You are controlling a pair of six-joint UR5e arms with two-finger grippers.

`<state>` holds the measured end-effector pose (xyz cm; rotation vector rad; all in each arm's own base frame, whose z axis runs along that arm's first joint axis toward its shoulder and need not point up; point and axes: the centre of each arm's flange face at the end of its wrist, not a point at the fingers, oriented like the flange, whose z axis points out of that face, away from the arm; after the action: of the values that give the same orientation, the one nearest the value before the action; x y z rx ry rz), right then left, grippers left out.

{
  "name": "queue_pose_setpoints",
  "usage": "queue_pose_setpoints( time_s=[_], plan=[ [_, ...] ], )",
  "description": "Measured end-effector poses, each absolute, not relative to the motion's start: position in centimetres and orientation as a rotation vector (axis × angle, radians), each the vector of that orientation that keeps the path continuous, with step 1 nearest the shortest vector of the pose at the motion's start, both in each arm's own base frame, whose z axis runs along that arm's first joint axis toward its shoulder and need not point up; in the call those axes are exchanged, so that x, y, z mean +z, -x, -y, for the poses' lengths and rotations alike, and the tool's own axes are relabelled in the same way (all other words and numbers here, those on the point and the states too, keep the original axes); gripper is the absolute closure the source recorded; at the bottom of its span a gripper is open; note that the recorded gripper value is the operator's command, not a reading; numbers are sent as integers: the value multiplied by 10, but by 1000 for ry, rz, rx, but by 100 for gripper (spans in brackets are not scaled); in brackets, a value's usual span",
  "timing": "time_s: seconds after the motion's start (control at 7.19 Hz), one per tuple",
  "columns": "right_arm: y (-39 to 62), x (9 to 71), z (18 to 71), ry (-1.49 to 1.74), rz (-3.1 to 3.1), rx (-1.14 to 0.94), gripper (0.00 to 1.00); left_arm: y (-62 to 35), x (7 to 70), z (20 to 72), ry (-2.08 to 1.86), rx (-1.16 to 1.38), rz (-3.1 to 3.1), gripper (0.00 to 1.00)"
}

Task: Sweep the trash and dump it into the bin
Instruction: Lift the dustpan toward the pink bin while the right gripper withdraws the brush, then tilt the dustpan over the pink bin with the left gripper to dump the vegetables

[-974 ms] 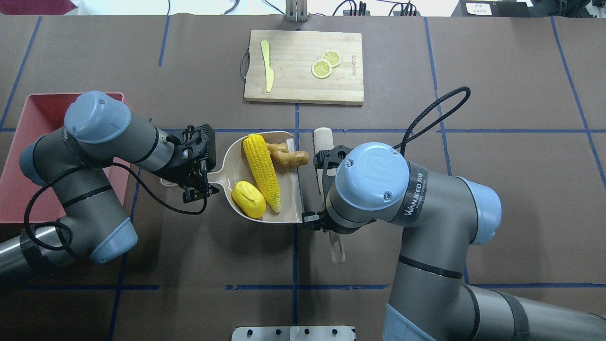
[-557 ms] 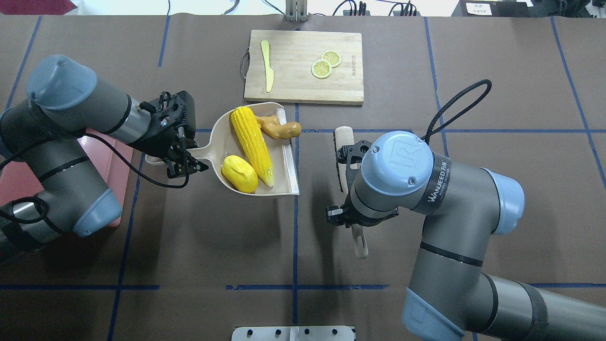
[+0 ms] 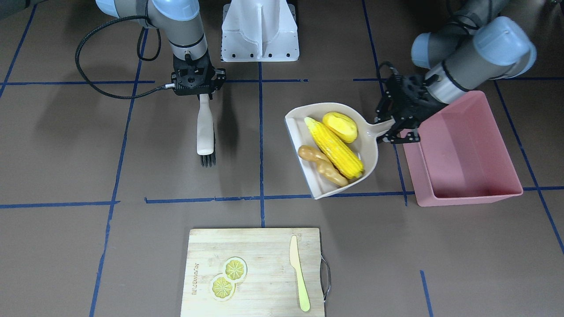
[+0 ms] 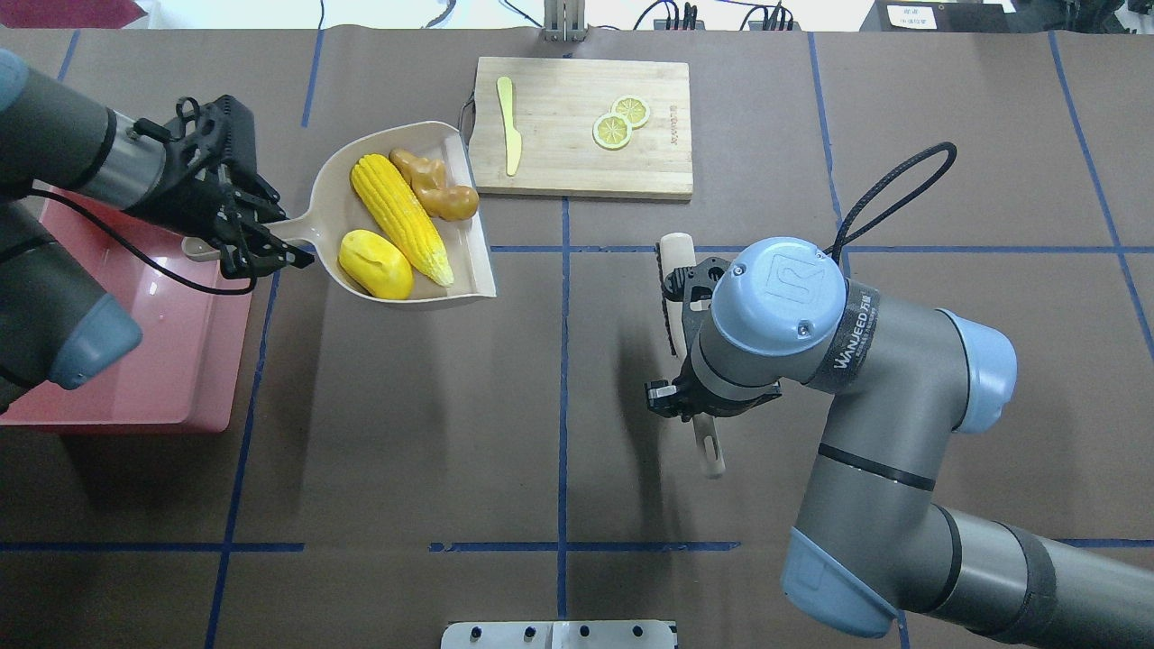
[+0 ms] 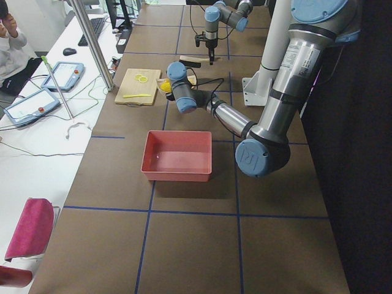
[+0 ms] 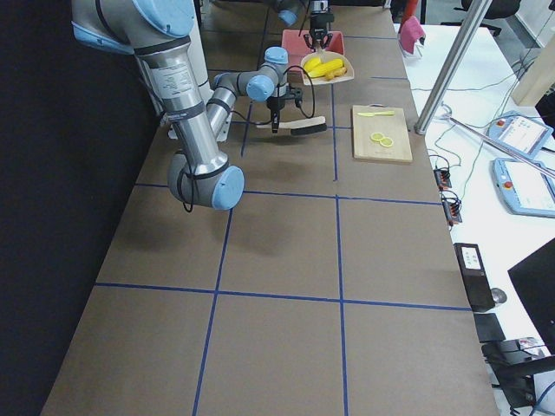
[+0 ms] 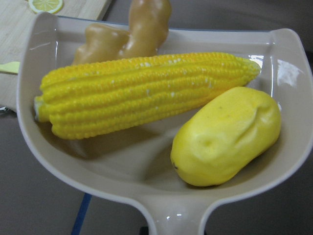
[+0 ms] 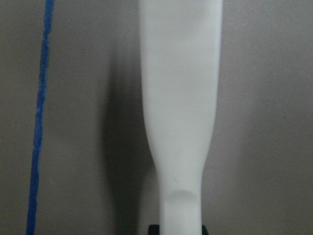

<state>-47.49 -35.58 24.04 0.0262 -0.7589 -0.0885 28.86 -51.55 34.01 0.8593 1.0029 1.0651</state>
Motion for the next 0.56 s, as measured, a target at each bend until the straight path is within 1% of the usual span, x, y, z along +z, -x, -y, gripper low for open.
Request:
queue_pose_setpoints(
  time_s=[0.28,0.56],
  plan=[
    [471,244,364,-33,750,-87,100,-227,367,534,-836,1002,-1010,100],
    [470,246,366,-33,748,-86,100,-178,405,539,-825,970,-979,100]
  ],
)
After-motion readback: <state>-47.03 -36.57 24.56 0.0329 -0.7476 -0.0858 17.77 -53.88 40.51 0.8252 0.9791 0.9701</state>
